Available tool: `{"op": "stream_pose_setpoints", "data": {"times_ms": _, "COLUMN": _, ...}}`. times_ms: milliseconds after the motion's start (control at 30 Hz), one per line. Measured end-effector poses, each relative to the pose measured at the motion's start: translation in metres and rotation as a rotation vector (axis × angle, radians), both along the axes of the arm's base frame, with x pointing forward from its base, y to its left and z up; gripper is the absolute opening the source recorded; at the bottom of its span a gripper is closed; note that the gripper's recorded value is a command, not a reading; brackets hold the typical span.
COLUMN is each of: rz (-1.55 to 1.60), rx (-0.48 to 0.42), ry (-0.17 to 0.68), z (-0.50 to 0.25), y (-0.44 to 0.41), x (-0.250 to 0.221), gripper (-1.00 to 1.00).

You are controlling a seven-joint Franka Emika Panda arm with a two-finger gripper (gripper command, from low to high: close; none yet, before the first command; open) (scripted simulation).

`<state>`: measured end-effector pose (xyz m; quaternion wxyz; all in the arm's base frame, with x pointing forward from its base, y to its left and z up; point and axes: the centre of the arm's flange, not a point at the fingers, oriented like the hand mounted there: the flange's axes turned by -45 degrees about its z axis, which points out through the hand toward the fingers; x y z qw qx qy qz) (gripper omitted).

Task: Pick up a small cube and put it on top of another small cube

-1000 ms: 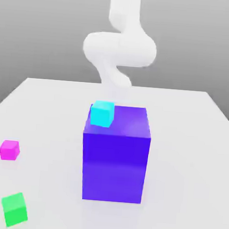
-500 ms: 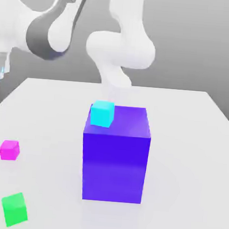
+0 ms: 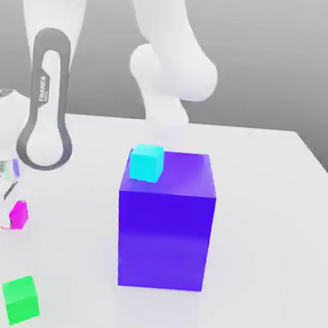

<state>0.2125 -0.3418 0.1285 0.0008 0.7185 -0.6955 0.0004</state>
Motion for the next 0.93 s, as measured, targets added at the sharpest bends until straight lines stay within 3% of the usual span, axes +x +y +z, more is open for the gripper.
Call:
{"op": "stream_pose_setpoints", "data": {"times_ms": 300, "rz": 0.001, "rx": 0.001, "ry": -0.001, "z": 0.056, "y": 0.0, "x": 0.001, "gripper": -1.0}}
{"op": "stream_pose_setpoints", "data": {"times_ms": 600, "rz": 0.266, "rx": 0.002, "ry": -0.001, "z": 0.108, "y": 0.087, "x": 0.211, "gripper": -1.0}}
{"op": "stream_pose_setpoints", "data": {"times_ms": 733, "rz": 0.303, "rx": 0.001, "ry": -0.002, "z": 0.074, "y": 0.109, "x": 0.238, "gripper": -1.0}}
{"op": "stream_pose_setpoints", "data": {"times_ms": 767, "rz": 0.304, "rx": 0.001, "ry": -0.002, "z": 0.06, "y": 0.11, "x": 0.238, "gripper": 1.0}}
{"op": "stream_pose_setpoints", "data": {"times_ms": 933, "rz": 0.304, "rx": 0.001, "ry": -0.002, "z": 0.06, "y": 0.11, "x": 0.238, "gripper": 1.0}}
